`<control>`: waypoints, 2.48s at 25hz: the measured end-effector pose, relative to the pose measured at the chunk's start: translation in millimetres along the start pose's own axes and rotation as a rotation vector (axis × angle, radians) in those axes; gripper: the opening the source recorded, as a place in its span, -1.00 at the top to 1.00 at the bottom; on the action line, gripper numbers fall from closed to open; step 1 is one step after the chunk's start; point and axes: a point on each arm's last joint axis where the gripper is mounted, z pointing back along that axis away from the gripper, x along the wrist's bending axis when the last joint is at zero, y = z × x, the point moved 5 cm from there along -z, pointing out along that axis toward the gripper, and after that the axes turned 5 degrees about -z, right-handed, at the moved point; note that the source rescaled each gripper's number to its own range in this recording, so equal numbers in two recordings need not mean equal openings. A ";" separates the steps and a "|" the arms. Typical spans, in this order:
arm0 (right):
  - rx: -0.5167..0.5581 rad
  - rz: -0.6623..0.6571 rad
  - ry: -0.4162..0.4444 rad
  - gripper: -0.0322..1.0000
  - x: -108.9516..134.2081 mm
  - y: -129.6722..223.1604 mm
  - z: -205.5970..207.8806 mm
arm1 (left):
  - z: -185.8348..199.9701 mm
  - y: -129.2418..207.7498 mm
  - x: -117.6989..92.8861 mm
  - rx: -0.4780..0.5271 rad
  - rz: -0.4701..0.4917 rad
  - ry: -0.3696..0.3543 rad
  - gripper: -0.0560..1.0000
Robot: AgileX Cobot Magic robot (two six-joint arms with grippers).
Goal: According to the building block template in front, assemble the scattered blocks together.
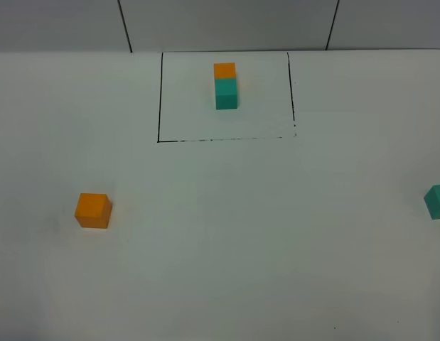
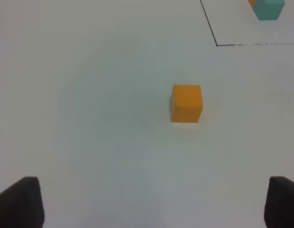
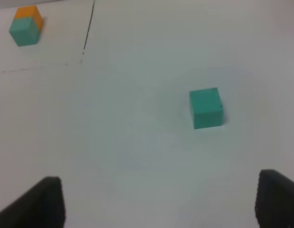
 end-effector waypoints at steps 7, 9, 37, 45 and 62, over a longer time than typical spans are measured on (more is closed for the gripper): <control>0.000 0.000 0.000 -0.32 0.0 0.0 0.0 | 0.0 0.0 0.4 0.000 -0.001 -0.003 -0.91; 0.000 0.000 0.000 -0.32 0.0 0.0 0.0 | 0.0 0.0 0.4 0.000 -0.001 -0.003 -0.90; 0.000 0.001 0.001 -0.32 -0.1 0.0 0.0 | -95.8 -38.2 8.1 0.568 0.123 0.009 -0.53; 0.000 0.001 0.002 -0.32 -0.3 -0.1 0.0 | -191.9 -74.6 -6.8 0.757 0.106 0.121 -0.52; -0.001 0.001 0.003 -0.32 -0.4 -0.1 0.0 | -285.0 -49.6 -38.4 0.902 0.018 0.120 -0.50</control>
